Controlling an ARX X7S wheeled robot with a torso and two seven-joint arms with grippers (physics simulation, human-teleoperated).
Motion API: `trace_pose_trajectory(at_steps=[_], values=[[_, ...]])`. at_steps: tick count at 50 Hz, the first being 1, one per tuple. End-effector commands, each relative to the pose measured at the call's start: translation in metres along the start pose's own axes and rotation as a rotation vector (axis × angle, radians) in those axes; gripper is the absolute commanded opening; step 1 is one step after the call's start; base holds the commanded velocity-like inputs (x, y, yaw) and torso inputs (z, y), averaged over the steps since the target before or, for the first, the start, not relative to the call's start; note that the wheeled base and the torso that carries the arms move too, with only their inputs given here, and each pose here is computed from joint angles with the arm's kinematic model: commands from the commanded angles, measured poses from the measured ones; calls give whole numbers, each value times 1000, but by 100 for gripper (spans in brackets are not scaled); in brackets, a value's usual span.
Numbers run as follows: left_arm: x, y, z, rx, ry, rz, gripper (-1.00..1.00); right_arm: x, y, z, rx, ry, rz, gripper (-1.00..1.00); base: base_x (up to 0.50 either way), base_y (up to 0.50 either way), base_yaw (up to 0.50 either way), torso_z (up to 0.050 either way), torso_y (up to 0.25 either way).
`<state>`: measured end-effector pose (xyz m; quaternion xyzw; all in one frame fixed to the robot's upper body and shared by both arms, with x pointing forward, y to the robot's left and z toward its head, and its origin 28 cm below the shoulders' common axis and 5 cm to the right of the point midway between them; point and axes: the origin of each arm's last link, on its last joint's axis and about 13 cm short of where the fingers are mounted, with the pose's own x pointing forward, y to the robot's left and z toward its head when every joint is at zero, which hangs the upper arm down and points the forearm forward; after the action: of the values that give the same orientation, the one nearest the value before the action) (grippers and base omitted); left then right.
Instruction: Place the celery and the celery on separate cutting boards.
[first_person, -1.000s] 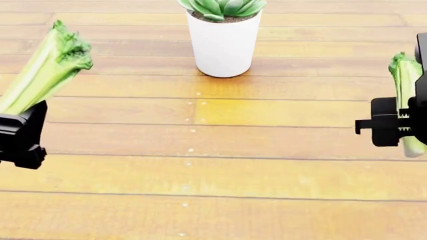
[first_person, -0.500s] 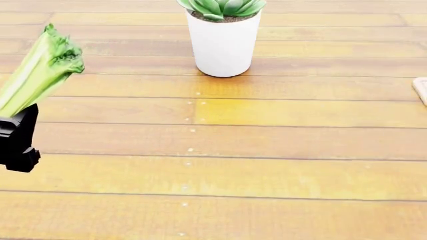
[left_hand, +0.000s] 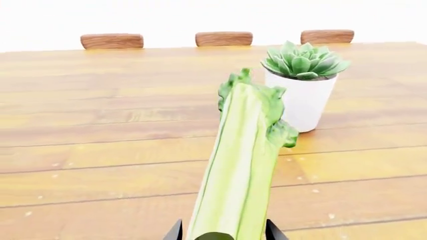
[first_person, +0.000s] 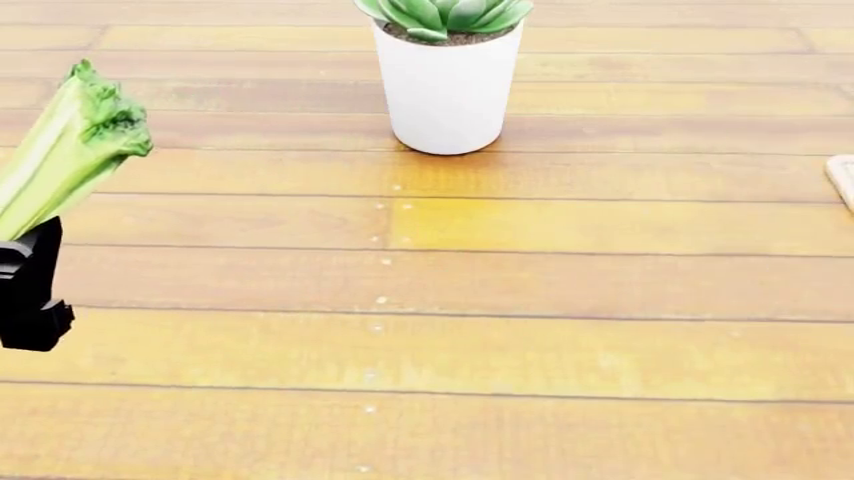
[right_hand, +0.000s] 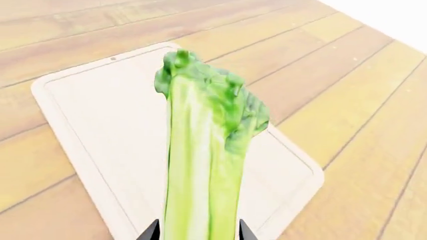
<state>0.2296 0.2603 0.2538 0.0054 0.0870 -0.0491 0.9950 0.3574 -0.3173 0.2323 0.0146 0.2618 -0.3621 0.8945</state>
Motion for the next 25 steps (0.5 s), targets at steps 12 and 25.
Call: trace_pose_trajectory(at_steps=[12,25], values=[[-1,-1,3,-17,-6,19,-100,3,-2,-9,12,46,12,-100,0,0,0,0,1],[-5,5,3,-66,-19,52,-100,2,-5,4,-8,-50,79,-100,21,-43,0,1,1]])
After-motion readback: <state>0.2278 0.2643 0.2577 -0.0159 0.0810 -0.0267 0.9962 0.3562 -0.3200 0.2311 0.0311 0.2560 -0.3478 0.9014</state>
